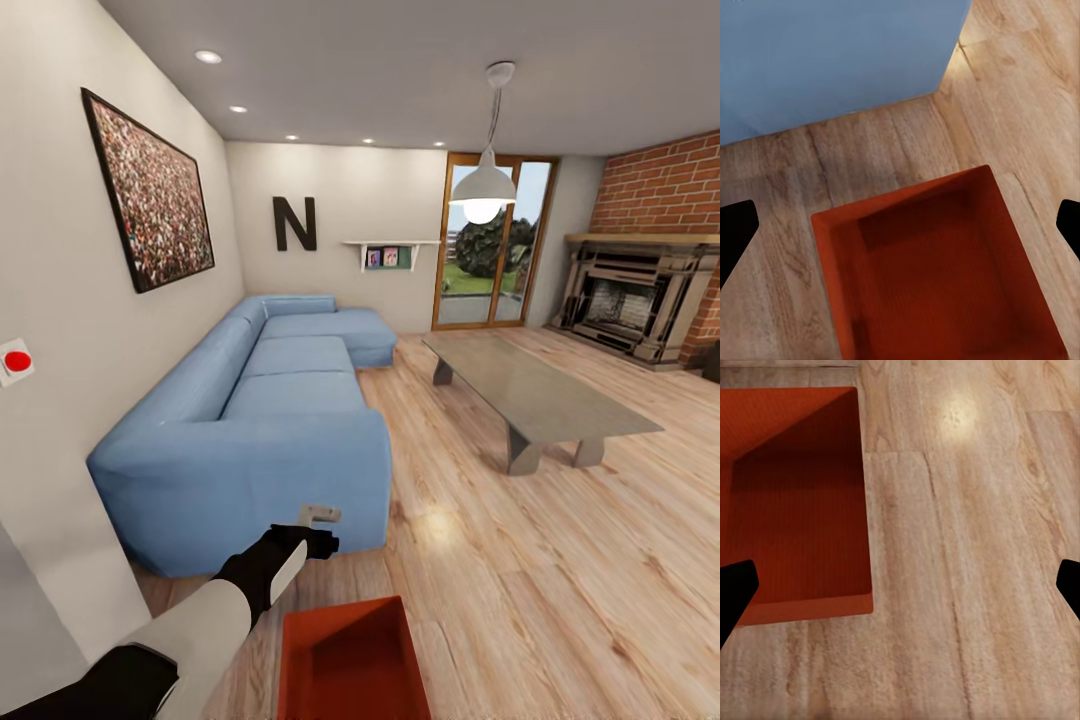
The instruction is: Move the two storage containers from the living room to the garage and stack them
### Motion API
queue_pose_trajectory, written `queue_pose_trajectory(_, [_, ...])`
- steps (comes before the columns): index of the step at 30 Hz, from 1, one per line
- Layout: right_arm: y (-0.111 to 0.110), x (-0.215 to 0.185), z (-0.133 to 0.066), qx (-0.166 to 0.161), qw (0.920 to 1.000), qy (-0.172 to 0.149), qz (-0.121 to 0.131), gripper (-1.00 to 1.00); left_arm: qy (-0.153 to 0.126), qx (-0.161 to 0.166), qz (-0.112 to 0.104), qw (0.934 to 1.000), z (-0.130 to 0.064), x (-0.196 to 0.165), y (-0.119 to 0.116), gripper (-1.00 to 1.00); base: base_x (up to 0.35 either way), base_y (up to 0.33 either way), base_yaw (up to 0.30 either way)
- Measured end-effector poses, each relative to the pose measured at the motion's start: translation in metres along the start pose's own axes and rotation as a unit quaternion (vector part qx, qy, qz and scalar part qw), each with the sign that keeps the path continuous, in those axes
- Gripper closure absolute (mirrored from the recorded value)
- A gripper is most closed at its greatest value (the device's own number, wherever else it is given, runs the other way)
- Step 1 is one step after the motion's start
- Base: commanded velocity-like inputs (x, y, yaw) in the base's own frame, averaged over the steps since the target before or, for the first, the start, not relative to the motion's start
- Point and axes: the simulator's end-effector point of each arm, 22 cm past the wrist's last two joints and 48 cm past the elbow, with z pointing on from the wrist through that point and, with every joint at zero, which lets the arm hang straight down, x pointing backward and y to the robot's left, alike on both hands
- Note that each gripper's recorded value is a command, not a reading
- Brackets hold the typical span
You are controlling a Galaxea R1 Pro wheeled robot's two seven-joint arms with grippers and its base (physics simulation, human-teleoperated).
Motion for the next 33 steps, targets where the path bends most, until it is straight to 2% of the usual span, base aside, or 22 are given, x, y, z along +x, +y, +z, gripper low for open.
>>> queue_pose_trajectory(9, [0.0,0.006,0.0,0.0,1.0,0.007,0.001,-1.0,-0.023,-0.004,-0.005,0.9997,0.009,0.003,0.004,-1.0,0.0,0.0,0.0])
queue_pose_trajectory(24, [0.001,0.016,0.0,-0.001,0.9998,0.019,0.001,-1.0,-0.012,-0.003,-0.007,0.9999,0.018,0.015,0.004,-1.0,0.03,0.0,0.0])
queue_pose_trajectory(33, [0.001,0.022,0.0,-0.001,0.9997,0.026,0.001,-1.0,-0.004,-0.002,-0.007,1.0,0.023,0.022,0.004,-1.0,0.277,-0.038,0.0])
